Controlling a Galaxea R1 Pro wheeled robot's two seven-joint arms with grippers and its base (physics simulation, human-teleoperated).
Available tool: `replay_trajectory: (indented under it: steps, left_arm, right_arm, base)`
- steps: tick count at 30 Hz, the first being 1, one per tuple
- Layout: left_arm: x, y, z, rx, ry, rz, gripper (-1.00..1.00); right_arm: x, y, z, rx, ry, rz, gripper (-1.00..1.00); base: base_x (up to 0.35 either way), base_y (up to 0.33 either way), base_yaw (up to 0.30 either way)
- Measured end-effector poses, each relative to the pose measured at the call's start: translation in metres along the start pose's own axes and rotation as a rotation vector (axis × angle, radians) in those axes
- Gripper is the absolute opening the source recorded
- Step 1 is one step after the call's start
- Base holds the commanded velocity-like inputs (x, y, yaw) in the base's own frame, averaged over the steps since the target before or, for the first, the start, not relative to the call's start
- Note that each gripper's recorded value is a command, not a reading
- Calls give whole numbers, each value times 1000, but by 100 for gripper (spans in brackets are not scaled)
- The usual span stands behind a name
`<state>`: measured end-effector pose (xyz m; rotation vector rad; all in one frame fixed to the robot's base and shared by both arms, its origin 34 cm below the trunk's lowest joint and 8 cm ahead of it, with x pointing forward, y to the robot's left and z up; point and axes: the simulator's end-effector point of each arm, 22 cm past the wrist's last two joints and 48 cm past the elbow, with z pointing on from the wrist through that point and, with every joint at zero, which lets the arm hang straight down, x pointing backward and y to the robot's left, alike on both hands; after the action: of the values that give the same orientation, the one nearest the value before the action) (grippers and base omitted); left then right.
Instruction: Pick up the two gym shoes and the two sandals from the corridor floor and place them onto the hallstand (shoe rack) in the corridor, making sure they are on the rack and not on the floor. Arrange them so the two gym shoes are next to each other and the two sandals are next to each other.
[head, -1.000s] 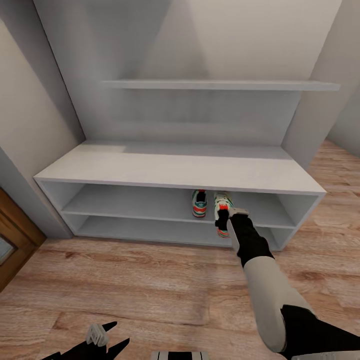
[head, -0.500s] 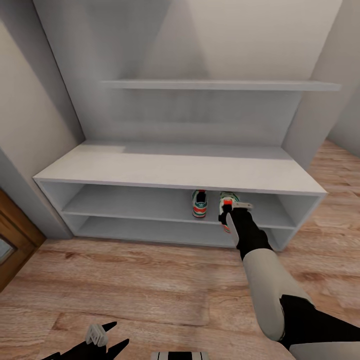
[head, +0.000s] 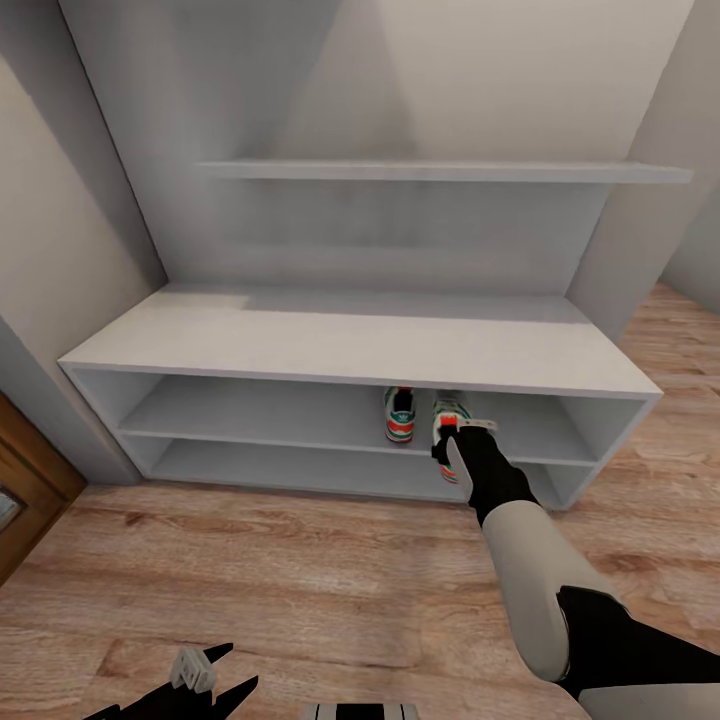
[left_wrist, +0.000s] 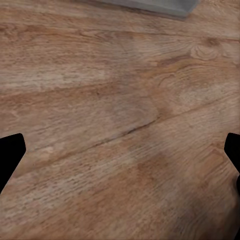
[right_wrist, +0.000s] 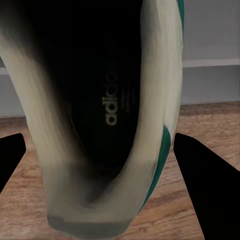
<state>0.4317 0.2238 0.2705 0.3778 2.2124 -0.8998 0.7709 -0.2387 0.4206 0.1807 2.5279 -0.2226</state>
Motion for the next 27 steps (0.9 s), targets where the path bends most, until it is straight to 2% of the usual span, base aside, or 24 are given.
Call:
replay_trajectory:
  steps: [8, 14, 27]
  left_arm:
    - [0, 0, 0, 0, 0, 0, 100]
    - [0, 0, 0, 0, -1, 0, 100]
    - [-1, 0, 0, -1, -2, -1, 100]
  right_arm:
    - [0, 0, 0, 1, -1, -2, -100]
    - [0, 0, 0, 1, -2, -2, -100]
    - [0, 1, 0, -3, 0, -3, -100]
  base:
    - [1, 0, 0]
    - [154, 0, 0]
    - [60, 0, 0]
